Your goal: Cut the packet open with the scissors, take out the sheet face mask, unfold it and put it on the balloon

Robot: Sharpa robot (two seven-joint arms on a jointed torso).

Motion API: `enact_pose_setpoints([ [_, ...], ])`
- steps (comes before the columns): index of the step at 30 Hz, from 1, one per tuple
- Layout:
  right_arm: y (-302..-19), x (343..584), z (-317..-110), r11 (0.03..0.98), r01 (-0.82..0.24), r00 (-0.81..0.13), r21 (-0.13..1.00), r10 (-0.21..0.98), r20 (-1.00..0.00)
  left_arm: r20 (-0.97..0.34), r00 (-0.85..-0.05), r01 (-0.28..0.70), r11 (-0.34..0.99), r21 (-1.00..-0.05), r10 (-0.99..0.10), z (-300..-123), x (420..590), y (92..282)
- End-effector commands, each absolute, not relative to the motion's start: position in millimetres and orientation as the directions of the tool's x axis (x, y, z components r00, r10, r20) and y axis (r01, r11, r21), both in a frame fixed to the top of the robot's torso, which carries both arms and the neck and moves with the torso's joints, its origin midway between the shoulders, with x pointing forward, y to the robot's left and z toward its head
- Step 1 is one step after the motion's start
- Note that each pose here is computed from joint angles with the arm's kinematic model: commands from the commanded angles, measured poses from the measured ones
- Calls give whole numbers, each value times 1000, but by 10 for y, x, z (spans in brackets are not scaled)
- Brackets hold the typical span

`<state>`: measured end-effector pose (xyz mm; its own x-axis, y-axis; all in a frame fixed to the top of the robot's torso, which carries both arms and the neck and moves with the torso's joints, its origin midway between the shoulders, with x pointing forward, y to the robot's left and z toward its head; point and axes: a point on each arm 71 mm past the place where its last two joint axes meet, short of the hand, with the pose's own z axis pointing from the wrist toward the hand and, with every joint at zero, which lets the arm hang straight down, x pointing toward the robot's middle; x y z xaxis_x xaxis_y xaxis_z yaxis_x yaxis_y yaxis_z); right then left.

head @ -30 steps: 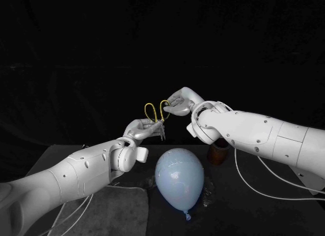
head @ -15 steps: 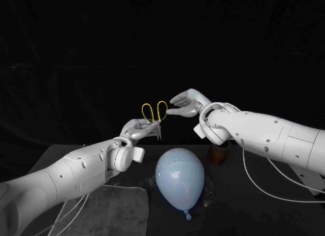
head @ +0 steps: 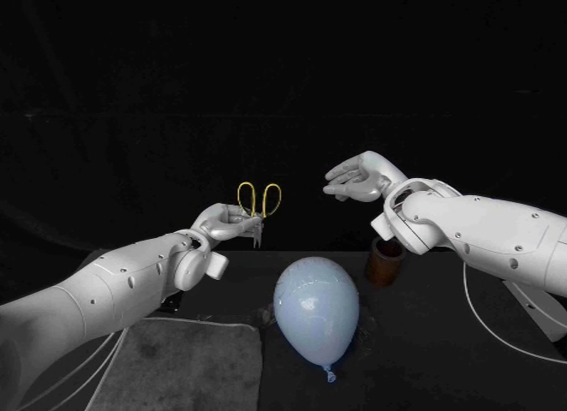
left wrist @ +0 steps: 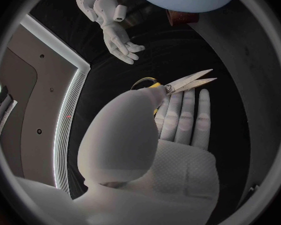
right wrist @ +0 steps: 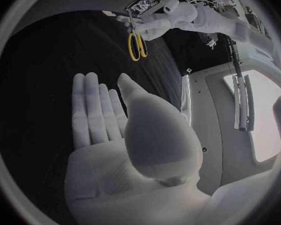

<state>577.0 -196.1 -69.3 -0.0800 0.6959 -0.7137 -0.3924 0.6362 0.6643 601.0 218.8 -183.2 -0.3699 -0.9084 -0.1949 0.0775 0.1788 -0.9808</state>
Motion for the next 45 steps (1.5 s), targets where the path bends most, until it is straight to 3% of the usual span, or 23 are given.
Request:
enact_pose_setpoints([
  [1, -1816, 5691, -686, 655, -513, -114, 556, 590, -800, -290, -515, 78, 292, -953, -807, -1853, 5984, 2145],
  [9, -1500, 5556, -705, 710, -654, -17, 262, 332, -943, -353, -583, 58, 396, -916, -731, -1871, 5997, 2223],
  [15, -1186, 5418, -684, 686, -727, 145, 29, 194, -970, -349, -621, 29, 424, -905, -702, -1858, 6007, 2248],
  [19, -1012, 5340, -673, 664, -745, 225, -68, 154, -962, -345, -634, 22, 430, -903, -692, -1810, 6021, 2252],
  [27, -751, 5233, -691, 625, -759, 298, -179, 89, -951, -347, -641, 25, 432, -901, -685, -1751, 6037, 2235],
  [45, -433, 5288, -865, 639, -724, 279, -260, -74, -958, -315, -683, 25, 411, -912, -658, -1628, 6036, 2077],
])
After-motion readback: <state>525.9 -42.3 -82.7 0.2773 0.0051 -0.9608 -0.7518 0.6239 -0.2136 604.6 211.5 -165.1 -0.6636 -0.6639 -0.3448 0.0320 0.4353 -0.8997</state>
